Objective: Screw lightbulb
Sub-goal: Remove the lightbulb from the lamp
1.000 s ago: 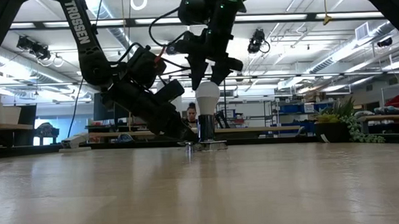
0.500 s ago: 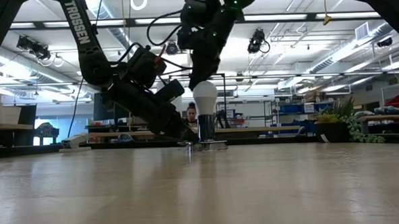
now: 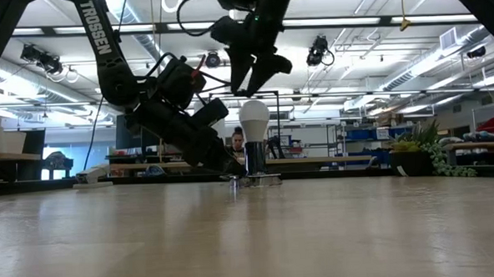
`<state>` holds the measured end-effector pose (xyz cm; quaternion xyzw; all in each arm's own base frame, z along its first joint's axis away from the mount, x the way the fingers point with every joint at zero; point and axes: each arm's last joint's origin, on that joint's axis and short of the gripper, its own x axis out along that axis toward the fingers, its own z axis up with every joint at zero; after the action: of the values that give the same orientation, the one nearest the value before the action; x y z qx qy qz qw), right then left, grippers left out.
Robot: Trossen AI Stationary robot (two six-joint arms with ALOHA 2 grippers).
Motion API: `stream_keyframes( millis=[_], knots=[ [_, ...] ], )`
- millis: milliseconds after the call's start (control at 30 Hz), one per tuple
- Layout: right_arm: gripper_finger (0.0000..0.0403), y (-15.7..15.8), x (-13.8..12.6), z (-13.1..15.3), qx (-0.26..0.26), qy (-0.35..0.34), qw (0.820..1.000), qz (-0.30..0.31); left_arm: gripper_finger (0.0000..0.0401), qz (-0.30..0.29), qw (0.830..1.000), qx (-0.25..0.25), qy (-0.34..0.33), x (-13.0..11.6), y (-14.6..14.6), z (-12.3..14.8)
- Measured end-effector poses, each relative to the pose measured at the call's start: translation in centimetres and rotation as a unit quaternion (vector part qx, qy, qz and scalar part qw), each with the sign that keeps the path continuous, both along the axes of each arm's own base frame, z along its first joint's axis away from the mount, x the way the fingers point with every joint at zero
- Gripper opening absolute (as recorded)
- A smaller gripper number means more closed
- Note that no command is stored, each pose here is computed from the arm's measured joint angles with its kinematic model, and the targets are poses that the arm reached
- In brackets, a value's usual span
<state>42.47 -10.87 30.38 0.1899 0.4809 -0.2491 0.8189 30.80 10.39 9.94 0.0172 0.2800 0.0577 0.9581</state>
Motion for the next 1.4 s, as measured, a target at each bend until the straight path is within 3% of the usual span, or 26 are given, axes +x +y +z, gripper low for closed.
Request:
stream_keyframes(
  millis=[367, 533, 700, 933, 1067, 1167, 1267, 1400],
  knots=[
    [0.0277, 0.8, -0.3, -2.1, -0.036, 0.029, 0.990, -0.131, 0.0001, 0.000, 1.000, 0.000, 0.000, 0.0, 0.0, 0.0],
    [0.0298, 0.6, -0.4, -3.3, -0.026, 0.031, 0.989, -0.144, 0.0001, 0.000, 1.000, 0.000, 0.000, 0.0, 0.0, 0.0],
    [0.0284, 0.2, -0.5, -3.7, -0.021, 0.032, 0.991, -0.130, 0.0001, 0.001, 1.000, 0.000, 0.000, 0.0, 0.0, 0.0],
    [0.0241, -0.3, -0.5, -3.7, -0.020, 0.039, 0.997, -0.064, 0.0001, 0.001, 1.000, 0.000, 0.000, 0.0, 0.0, 0.0],
    [0.0236, -0.5, -0.4, -3.7, -0.042, 0.059, 0.997, 0.041, 0.0001, 0.001, 1.000, 0.000, 0.000, 0.0, 0.0, 0.0],
    [0.0238, -0.9, -0.4, -3.7, -0.063, 0.071, 0.982, 0.165, 0.0001, 0.001, 1.000, -0.001, 0.000, 0.0, 0.0, 0.0],
    [0.0239, -1.4, -0.4, -3.6, -0.094, 0.079, 0.952, 0.279, 0.0001, 0.001, 1.000, -0.001, 0.000, 0.0, 0.0, 0.0],
    [0.0247, -2.1, -0.6, -3.6, -0.114, 0.089, 0.937, 0.319, 0.0001, 0.001, 1.000, 0.000, 0.000, 0.0, 0.0, 0.0]
  ],
)
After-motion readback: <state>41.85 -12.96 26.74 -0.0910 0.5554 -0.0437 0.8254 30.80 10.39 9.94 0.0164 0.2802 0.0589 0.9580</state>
